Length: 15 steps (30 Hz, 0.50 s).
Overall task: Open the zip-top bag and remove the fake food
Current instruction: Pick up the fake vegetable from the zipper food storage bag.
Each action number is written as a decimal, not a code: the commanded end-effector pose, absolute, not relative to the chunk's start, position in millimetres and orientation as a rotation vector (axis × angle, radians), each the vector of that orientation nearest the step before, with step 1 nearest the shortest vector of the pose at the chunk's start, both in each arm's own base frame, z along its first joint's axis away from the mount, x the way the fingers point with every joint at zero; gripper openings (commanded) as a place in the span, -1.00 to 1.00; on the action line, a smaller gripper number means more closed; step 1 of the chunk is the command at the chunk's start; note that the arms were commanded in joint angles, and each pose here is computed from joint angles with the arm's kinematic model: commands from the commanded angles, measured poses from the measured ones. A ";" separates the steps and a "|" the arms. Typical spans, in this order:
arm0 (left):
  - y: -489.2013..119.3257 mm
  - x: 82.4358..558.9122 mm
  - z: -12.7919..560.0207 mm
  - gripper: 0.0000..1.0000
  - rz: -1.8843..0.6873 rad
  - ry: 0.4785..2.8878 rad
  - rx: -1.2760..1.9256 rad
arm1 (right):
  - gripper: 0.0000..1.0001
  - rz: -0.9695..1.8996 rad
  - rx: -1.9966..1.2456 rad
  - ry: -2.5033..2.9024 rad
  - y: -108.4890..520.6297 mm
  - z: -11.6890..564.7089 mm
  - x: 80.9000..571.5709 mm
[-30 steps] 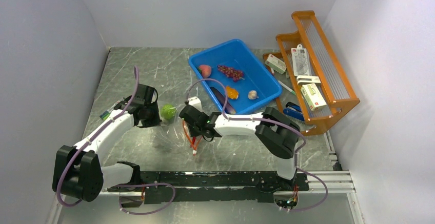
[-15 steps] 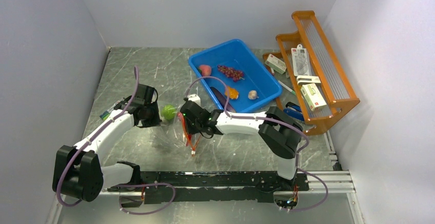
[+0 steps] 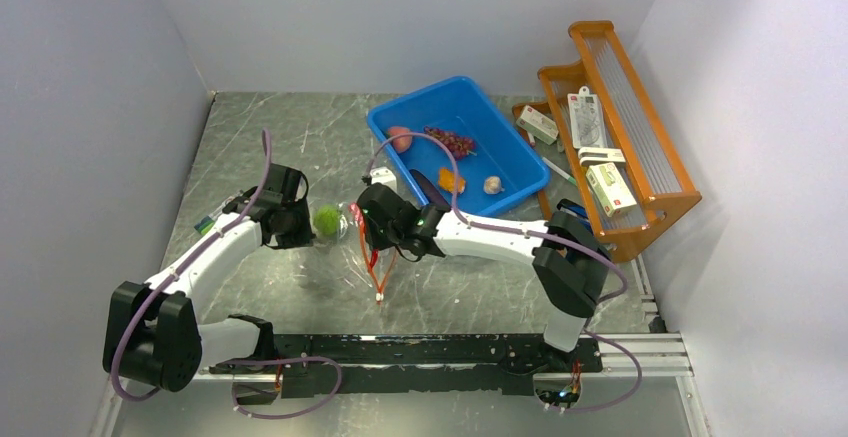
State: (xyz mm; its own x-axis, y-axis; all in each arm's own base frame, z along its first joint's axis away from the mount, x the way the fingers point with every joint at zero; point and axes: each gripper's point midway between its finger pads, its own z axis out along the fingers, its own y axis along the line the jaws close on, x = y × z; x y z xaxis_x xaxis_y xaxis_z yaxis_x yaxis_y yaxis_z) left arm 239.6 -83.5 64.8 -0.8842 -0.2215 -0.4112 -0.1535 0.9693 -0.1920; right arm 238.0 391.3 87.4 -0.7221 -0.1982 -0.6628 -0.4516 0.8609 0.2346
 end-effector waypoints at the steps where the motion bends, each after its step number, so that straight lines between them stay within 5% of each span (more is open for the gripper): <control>1: -86.8 248.1 73.1 -0.86 -0.216 2.654 -0.256 | -0.63 0.561 -0.554 2.281 396.0 117.3 240.0; 15: -86.2 248.7 73.8 -0.86 -0.211 2.652 -0.258 | -0.65 0.373 -0.779 2.191 372.9 151.1 248.4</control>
State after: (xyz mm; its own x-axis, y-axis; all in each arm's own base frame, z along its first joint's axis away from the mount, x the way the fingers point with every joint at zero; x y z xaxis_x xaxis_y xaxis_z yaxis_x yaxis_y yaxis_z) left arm 239.1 -83.4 62.4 -0.8883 -0.2204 -0.4030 -0.1554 0.9698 -0.1878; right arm 238.4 388.8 121.1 -0.5960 -0.3626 -0.7164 -0.6201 0.7747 0.1238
